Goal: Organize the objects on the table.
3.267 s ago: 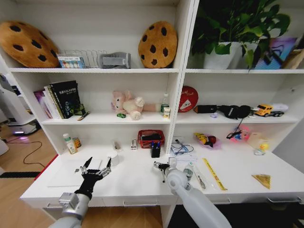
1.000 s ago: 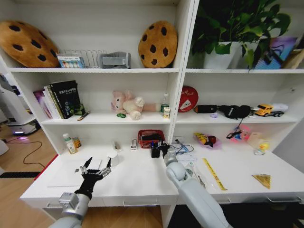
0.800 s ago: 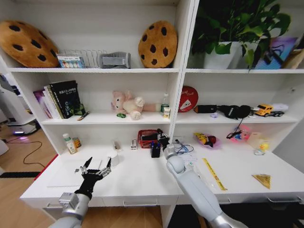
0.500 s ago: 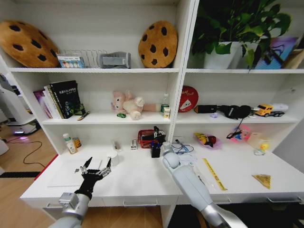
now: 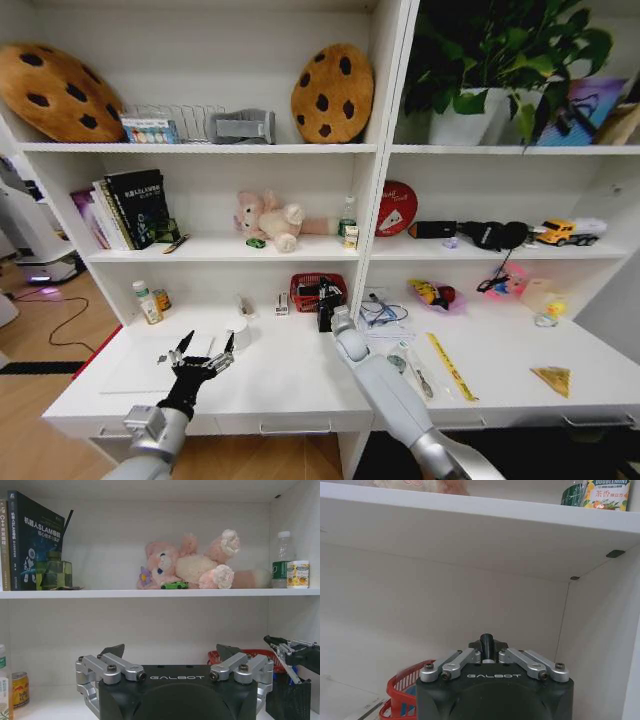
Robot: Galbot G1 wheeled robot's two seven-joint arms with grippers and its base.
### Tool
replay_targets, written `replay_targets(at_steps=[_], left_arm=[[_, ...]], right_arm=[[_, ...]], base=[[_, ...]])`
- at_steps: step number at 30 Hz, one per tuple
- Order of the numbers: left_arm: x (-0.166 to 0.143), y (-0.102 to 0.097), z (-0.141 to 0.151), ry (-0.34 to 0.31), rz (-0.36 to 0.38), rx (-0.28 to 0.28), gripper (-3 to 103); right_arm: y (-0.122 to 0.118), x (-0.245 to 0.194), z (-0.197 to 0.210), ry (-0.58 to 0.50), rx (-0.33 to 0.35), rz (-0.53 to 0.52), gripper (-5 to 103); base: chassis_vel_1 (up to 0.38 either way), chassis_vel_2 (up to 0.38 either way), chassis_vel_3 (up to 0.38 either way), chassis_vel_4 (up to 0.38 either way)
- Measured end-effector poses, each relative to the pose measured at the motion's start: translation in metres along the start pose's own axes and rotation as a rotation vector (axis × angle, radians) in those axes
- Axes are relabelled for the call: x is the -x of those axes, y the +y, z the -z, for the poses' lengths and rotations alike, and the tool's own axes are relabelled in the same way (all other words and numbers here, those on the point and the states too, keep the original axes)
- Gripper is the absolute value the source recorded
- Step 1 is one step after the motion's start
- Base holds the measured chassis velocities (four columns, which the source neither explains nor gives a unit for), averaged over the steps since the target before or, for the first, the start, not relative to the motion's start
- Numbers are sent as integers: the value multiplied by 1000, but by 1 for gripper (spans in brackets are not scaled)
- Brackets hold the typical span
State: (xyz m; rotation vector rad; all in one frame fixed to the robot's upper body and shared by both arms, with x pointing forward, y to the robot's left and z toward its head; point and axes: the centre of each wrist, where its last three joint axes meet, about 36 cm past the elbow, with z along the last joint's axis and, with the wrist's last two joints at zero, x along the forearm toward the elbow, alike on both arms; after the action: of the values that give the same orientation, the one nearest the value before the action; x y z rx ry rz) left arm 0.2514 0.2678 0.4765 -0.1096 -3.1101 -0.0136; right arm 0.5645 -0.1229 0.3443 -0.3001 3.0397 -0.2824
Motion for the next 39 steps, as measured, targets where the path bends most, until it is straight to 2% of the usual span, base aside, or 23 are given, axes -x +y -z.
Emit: replay_targets(at_steps=[4,6,7,10,12,13,15,16,19,20,21,22,23,25,26,27,30,33,34,35,36,37,39], left_arm=[[0,0,0,0,0,0,100],[0,0,0,0,0,0,100],[0,0,0,0,0,0,100],[0,0,0,0,0,0,100],[0,0,0,0,0,0,100],[0,0,0,0,0,0,100],[0,0,0,0,0,0,100],[0,0,0,0,0,0,100],[0,0,0,0,0,0,100],[0,0,0,0,0,0,100],[0,0,0,0,0,0,100],[0,0,0,0,0,0,100],[0,0,0,0,0,0,100],[0,0,0,0,0,0,100],[0,0,0,0,0,0,100],[0,0,0,0,0,0,100],[0,0,0,0,0,0,100],[0,0,0,0,0,0,100],[0,0,0,0,0,0,100],[0,0,0,0,0,0,100],[0,0,0,0,0,0,100],[0,0,0,0,0,0,100],[0,0,0,0,0,0,100]], right_arm=[[4,-3,0,9,-1,-2,15],[5,-4,3,5,-5,-7,27],[5,-4,3,5,-5,-7,27],[6,-8,9,8,-4,-19,37],[9,-12,14,19,9,-35,48],[9,-12,14,19,9,-35,48],[12,-18,21,33,26,-55,59],[12,-18,21,33,26,-55,59],[17,-29,31,70,46,-80,70],[30,-57,52,158,114,-130,76],[30,-57,52,158,114,-130,76],[36,-68,63,202,158,-149,81],[45,-84,84,265,227,-169,91],[47,-87,95,282,256,-172,91],[46,-88,111,292,286,-170,99],[46,-88,111,292,286,-170,99],[35,-90,131,290,299,-154,100],[-10,-102,144,280,183,-119,100],[-10,-102,144,280,183,-119,100],[-36,-111,153,268,130,-92,100],[-50,-119,161,263,112,-65,100],[-70,-134,176,260,98,-11,100],[-93,-158,198,258,97,60,100]], base=[[0,0,0,0],[0,0,0,0],[0,0,0,0],[0,0,0,0],[0,0,0,0],[0,0,0,0],[0,0,0,0],[0,0,0,0],[0,0,0,0],[0,0,0,0],[0,0,0,0],[0,0,0,0],[0,0,0,0],[0,0,0,0],[0,0,0,0],[0,0,0,0],[0,0,0,0],[0,0,0,0],[0,0,0,0],[0,0,0,0],[0,0,0,0],[0,0,0,0],[0,0,0,0]])
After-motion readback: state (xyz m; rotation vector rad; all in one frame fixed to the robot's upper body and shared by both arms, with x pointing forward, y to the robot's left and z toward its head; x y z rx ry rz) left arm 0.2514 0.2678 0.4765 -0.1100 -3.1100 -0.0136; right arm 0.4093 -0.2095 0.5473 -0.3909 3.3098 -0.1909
